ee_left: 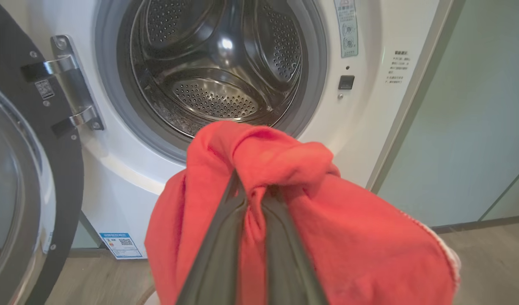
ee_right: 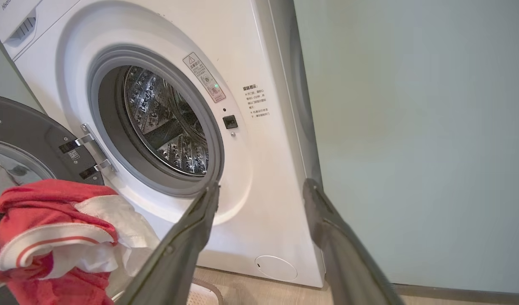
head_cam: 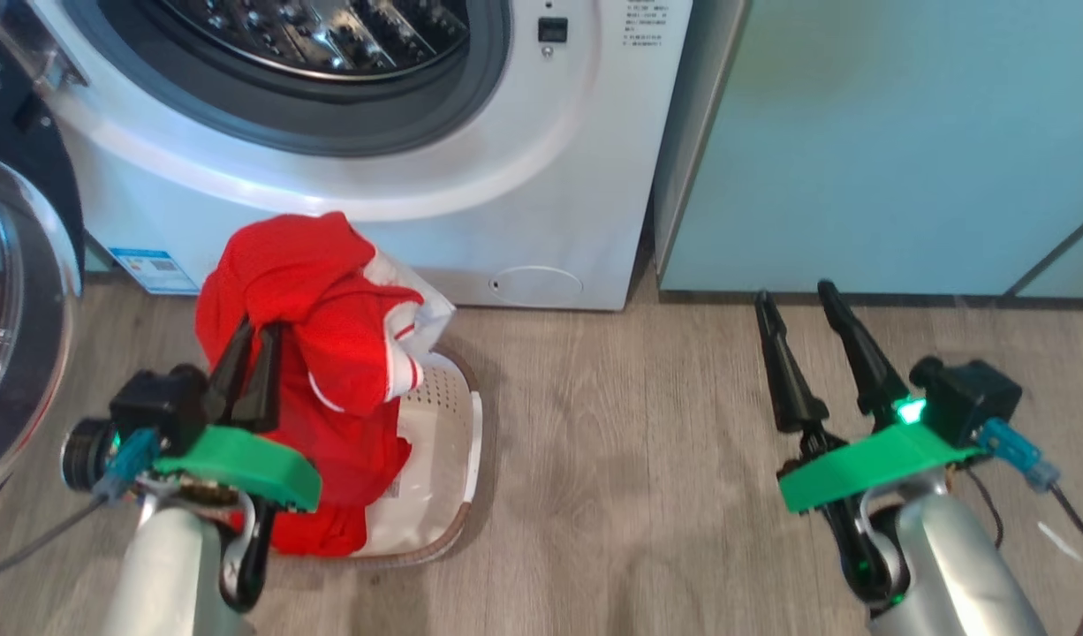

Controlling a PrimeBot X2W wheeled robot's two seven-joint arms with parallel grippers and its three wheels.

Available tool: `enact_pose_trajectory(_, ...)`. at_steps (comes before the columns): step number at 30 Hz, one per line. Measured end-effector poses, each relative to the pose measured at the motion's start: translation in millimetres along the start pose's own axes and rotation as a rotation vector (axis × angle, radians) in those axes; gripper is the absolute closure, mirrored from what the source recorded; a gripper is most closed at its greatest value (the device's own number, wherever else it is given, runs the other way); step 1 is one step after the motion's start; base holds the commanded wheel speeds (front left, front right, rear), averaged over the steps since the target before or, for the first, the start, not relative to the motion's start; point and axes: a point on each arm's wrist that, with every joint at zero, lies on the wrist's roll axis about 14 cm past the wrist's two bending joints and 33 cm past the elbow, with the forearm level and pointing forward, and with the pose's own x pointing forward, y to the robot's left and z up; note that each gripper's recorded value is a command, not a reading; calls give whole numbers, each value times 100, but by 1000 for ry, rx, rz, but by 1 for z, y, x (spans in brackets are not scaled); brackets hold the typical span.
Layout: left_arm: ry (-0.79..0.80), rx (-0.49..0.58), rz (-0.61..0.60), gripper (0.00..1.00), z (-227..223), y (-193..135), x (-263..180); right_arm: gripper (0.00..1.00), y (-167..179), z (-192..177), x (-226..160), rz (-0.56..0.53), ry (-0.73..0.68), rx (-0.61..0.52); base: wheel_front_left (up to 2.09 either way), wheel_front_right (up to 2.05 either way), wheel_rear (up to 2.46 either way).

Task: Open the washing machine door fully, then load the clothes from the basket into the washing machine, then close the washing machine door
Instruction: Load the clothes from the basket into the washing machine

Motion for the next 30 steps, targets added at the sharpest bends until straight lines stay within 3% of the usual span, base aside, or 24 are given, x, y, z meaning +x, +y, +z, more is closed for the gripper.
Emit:
enact_pose_trajectory(13, -50, -87, -1, 100, 15, -11, -40, 0, -1, 10, -22, -16, -21, 0, 0, 0, 0)
enact_pose_trajectory(30, -60, -108, -3, 100, 18, -13, -38, 0, -3, 8, -24, -26, -17, 7, 0, 0, 0)
